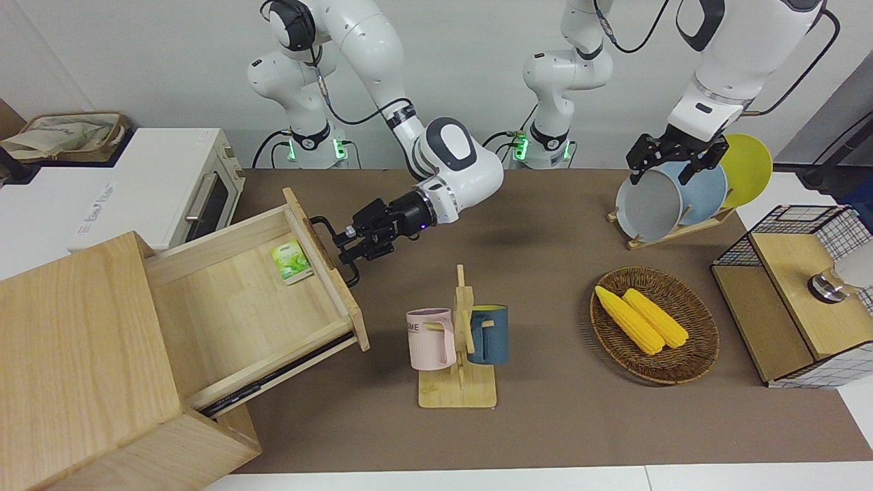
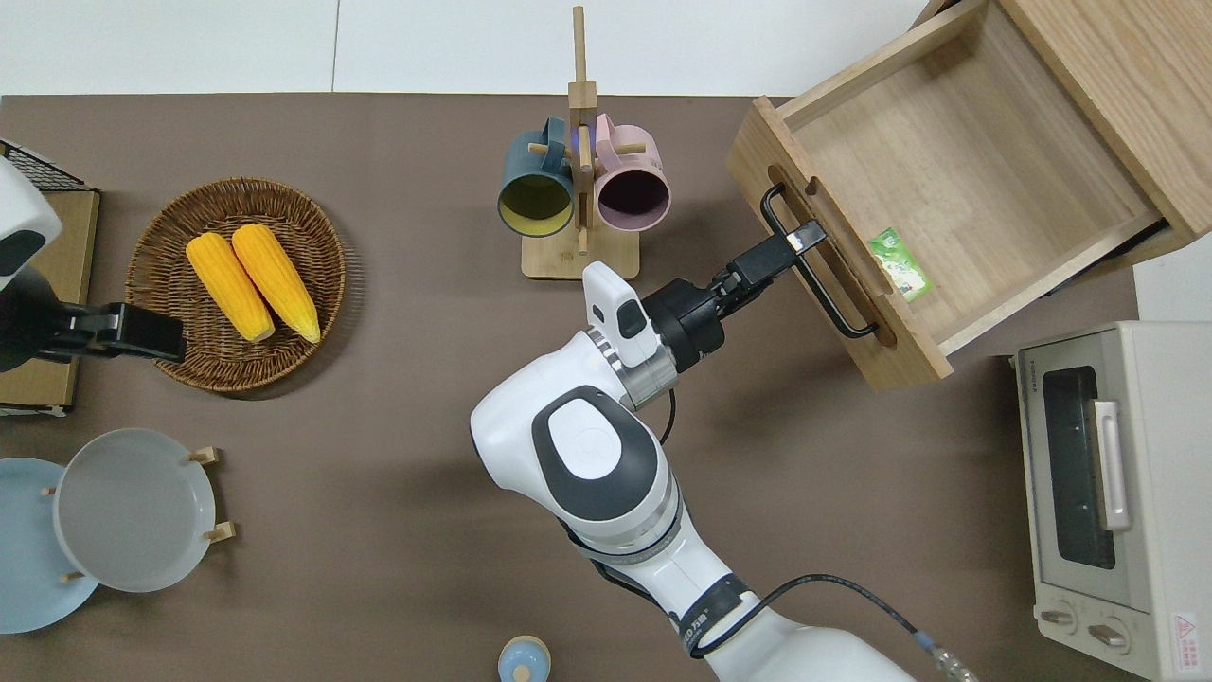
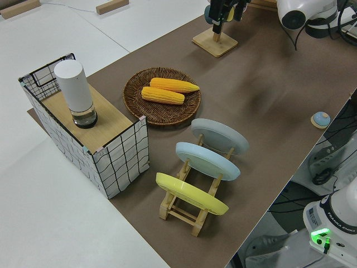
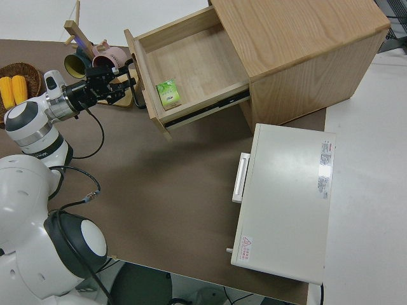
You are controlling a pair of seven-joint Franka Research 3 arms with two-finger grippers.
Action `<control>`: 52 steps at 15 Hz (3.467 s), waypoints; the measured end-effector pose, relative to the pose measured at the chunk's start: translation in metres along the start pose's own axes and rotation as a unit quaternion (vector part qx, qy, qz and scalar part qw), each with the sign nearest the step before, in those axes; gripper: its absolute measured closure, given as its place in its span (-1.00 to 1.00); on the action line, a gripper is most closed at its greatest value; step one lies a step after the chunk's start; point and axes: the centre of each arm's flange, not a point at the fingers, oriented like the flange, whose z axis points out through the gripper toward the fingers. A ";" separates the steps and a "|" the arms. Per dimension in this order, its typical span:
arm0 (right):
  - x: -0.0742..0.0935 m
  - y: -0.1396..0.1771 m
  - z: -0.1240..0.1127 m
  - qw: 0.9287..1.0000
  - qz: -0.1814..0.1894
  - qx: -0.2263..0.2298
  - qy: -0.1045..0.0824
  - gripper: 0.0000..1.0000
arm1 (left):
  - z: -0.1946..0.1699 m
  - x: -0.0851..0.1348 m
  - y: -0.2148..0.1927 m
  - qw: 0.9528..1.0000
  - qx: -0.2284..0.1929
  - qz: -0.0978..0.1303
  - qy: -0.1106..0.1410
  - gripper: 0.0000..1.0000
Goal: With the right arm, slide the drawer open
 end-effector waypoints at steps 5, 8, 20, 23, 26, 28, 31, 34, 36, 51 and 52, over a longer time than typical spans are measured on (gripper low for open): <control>0.002 0.005 0.001 1.000 0.009 0.000 -0.002 -0.97 | 0.000 0.000 0.000 1.000 0.000 0.000 0.000 -0.99; 0.002 0.005 0.000 1.000 0.016 0.000 -0.001 -0.98 | 0.000 0.000 0.000 1.000 0.000 0.000 0.000 -0.99; 0.004 0.046 -0.081 0.986 0.086 0.145 -0.011 -0.97 | 0.000 0.000 0.000 1.000 0.000 0.000 0.000 -0.99; 0.001 0.087 -0.084 0.969 0.123 0.212 -0.031 -0.97 | 0.000 0.000 0.000 1.000 0.000 0.000 0.000 -0.99; -0.012 0.128 -0.071 0.946 0.153 0.279 -0.059 -0.96 | 0.000 0.000 0.000 1.000 0.000 0.000 0.000 -0.99; -0.023 0.156 -0.052 0.922 0.175 0.336 -0.083 -0.96 | 0.000 0.000 0.000 1.000 0.000 0.000 0.000 -0.99; -0.044 0.198 -0.014 0.886 0.208 0.400 -0.111 -0.96 | 0.000 0.000 0.000 1.000 0.000 0.000 0.000 -0.99; -0.063 0.227 0.018 0.849 0.225 0.459 -0.135 -0.96 | 0.000 0.000 0.000 1.000 0.000 0.000 0.000 -0.99; -0.074 0.239 0.042 0.813 0.237 0.508 -0.156 -0.97 | 0.000 0.000 0.000 1.000 0.000 0.000 0.000 -0.99; -0.131 0.239 0.226 0.685 0.202 0.683 -0.156 -0.97 | 0.000 0.000 0.000 1.000 0.000 0.000 0.000 -0.99; -0.133 0.233 0.233 0.678 0.201 0.688 -0.162 -0.97 | 0.000 0.000 0.000 1.000 0.000 0.000 0.000 -0.99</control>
